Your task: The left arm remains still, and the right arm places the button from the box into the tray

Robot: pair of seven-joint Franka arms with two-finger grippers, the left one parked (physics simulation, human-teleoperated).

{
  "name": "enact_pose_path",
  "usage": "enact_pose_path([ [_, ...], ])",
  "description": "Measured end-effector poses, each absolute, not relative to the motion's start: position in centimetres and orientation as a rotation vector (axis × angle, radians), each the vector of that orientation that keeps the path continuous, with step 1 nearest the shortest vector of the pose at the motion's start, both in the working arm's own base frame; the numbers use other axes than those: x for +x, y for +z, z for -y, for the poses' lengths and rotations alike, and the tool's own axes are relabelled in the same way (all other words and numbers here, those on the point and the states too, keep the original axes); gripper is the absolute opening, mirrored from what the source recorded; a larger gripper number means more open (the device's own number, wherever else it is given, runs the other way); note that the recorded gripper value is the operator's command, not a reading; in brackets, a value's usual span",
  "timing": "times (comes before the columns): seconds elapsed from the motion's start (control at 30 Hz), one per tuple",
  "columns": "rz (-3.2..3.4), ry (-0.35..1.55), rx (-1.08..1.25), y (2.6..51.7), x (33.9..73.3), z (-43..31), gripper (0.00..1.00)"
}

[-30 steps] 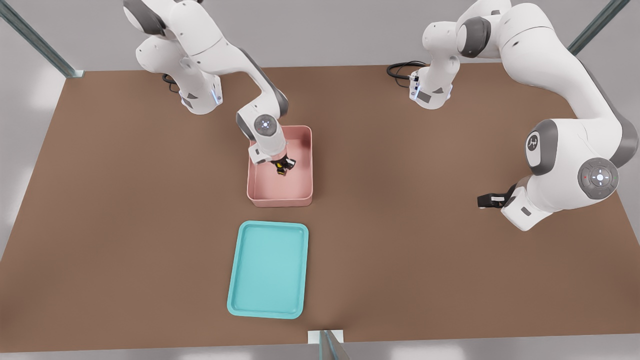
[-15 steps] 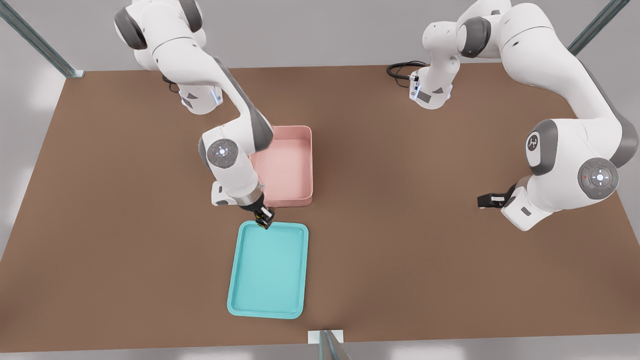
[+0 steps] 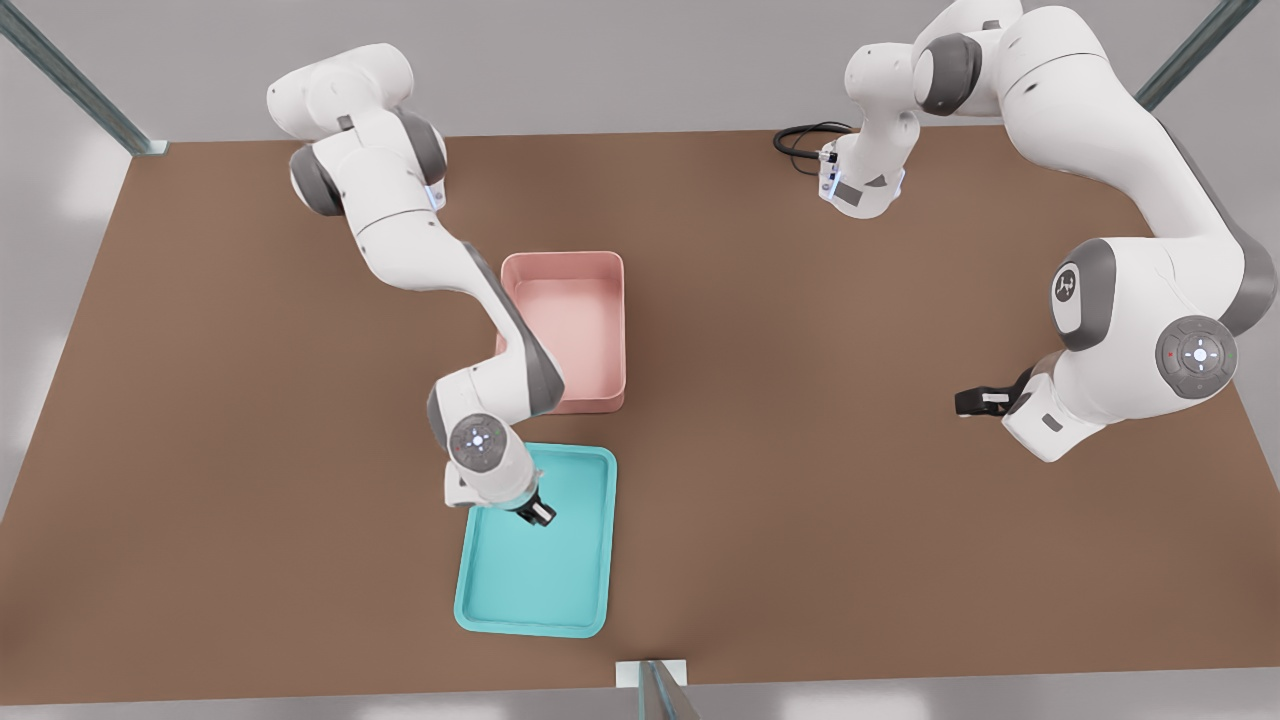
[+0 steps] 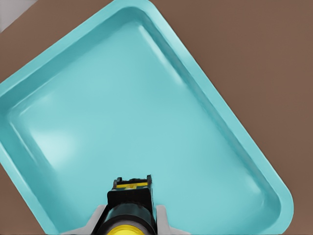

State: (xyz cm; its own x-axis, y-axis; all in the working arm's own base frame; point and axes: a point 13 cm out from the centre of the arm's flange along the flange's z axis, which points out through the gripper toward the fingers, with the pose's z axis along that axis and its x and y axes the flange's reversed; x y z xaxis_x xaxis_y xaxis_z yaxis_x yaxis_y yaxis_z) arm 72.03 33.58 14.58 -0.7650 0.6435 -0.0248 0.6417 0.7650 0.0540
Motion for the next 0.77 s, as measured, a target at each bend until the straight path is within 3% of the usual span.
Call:
enact_pose_path([
  [0.1, -2.913, 0.064, 1.053, 13.0, 72.2, -33.7, 0.37],
  [0.13, -2.91, 0.064, 1.051, 12.9, 72.3, -33.6, 0.81],
  [0.17, -2.907, 0.061, 1.05, 12.8, 72.4, -33.5, 1.0],
  [0.27, -2.903, 0.065, 1.041, 13.1, 72.6, -33.5, 1.0],
  [0.3, -2.891, 0.086, 1.034, 14.9, 72.9, -33.7, 1.0],
  [0.37, -2.846, 0.134, 1.036, 23.1, 73.7, -32.5, 1.0],
  [0.43, -2.799, 0.134, 1.111, 31.0, 74.9, -24.3, 1.0],
  [0.5, -2.772, -0.005, 1.297, 34.1, 72.5, -7.7, 1.0],
  [0.57, -2.845, -0.047, 1.41, 34.5, 66.2, 2.0, 1.0],
  [0.63, -2.958, -0.015, 1.365, 33.0, 62.1, 3.9, 1.0],
  [0.77, -3.106, 0.034, 1.055, 32.1, 62.1, 1.2, 1.0],
])
